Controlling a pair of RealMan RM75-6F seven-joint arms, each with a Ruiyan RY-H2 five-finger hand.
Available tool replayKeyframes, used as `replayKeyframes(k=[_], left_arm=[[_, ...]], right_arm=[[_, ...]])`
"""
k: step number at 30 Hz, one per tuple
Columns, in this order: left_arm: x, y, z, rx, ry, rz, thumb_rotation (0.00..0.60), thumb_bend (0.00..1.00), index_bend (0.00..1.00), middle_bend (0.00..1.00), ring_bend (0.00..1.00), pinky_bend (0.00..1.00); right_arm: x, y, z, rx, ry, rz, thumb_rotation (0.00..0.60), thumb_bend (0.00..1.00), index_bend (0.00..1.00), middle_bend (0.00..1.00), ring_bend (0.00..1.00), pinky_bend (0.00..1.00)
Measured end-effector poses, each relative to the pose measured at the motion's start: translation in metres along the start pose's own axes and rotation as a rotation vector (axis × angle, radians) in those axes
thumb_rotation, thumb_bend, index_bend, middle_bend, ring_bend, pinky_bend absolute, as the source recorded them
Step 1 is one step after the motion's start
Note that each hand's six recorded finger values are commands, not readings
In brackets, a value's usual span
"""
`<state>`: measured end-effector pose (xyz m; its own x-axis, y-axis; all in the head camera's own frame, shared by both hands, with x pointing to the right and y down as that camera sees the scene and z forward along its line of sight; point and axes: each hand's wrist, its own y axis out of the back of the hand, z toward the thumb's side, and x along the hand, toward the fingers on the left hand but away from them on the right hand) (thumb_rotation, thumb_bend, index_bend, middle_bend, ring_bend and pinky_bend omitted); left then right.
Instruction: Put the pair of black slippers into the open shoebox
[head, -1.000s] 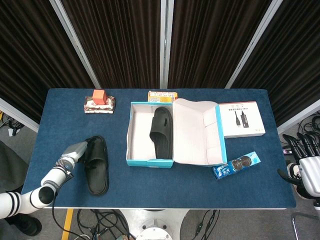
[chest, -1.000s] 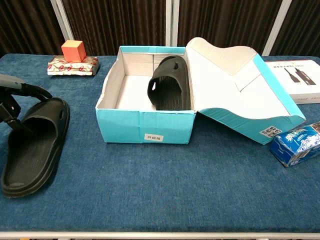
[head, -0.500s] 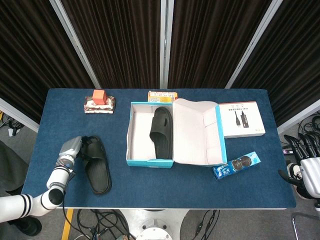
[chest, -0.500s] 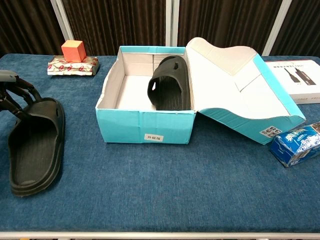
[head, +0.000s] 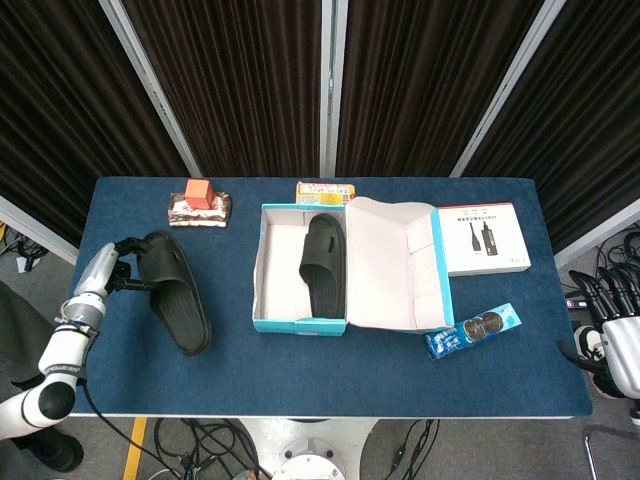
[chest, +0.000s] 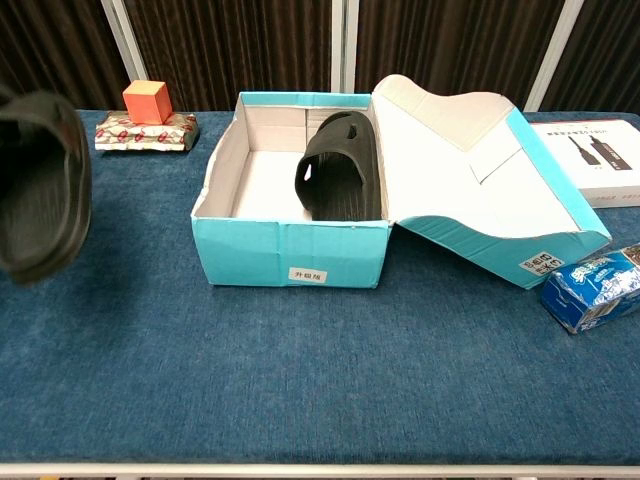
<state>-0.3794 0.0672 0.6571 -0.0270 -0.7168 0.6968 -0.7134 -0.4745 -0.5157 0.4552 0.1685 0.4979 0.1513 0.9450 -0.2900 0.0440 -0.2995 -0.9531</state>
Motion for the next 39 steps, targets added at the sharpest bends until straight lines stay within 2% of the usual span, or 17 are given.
replayKeyframes(k=[4, 8, 12, 19, 26, 33, 39], left_arm=[[0.002, -0.001, 0.037, -0.111, -0.158, -0.049, 0.600, 0.00, 0.56, 0.55, 0.83, 0.84], [0.014, -0.020, 0.080, -0.208, -0.300, -0.142, 0.600, 0.00, 0.56, 0.54, 0.82, 0.84], [0.037, -0.045, 0.111, -0.283, -0.360, -0.205, 0.600, 0.00, 0.56, 0.54, 0.81, 0.83], [0.082, -0.081, 0.144, -0.314, -0.390, -0.217, 0.600, 0.00, 0.57, 0.54, 0.81, 0.81], [0.111, -0.114, 0.148, -0.353, -0.360, -0.203, 0.600, 0.00, 0.57, 0.54, 0.80, 0.76], [0.121, -0.129, 0.142, -0.368, -0.357, -0.189, 0.600, 0.00, 0.57, 0.54, 0.80, 0.74], [0.121, -0.141, 0.139, -0.363, -0.388, -0.181, 0.600, 0.00, 0.58, 0.54, 0.79, 0.68]], right_arm=[[-0.001, 0.000, 0.005, 0.001, 0.015, -0.002, 0.600, 0.07, 0.00, 0.14, 0.00, 0.00], [0.000, 0.004, 0.008, 0.010, 0.020, -0.007, 0.600, 0.07, 0.00, 0.14, 0.00, 0.00], [0.003, 0.007, 0.010, 0.021, 0.015, -0.009, 0.600, 0.07, 0.00, 0.14, 0.00, 0.00], [0.004, 0.010, 0.012, 0.036, 0.002, -0.013, 0.600, 0.07, 0.00, 0.14, 0.00, 0.00], [0.002, 0.011, 0.014, 0.046, -0.005, -0.010, 0.600, 0.07, 0.00, 0.14, 0.00, 0.00], [0.001, 0.011, 0.015, 0.050, -0.009, -0.009, 0.600, 0.07, 0.00, 0.14, 0.00, 0.00], [0.000, 0.010, 0.016, 0.050, -0.011, -0.005, 0.600, 0.07, 0.00, 0.14, 0.00, 0.00]])
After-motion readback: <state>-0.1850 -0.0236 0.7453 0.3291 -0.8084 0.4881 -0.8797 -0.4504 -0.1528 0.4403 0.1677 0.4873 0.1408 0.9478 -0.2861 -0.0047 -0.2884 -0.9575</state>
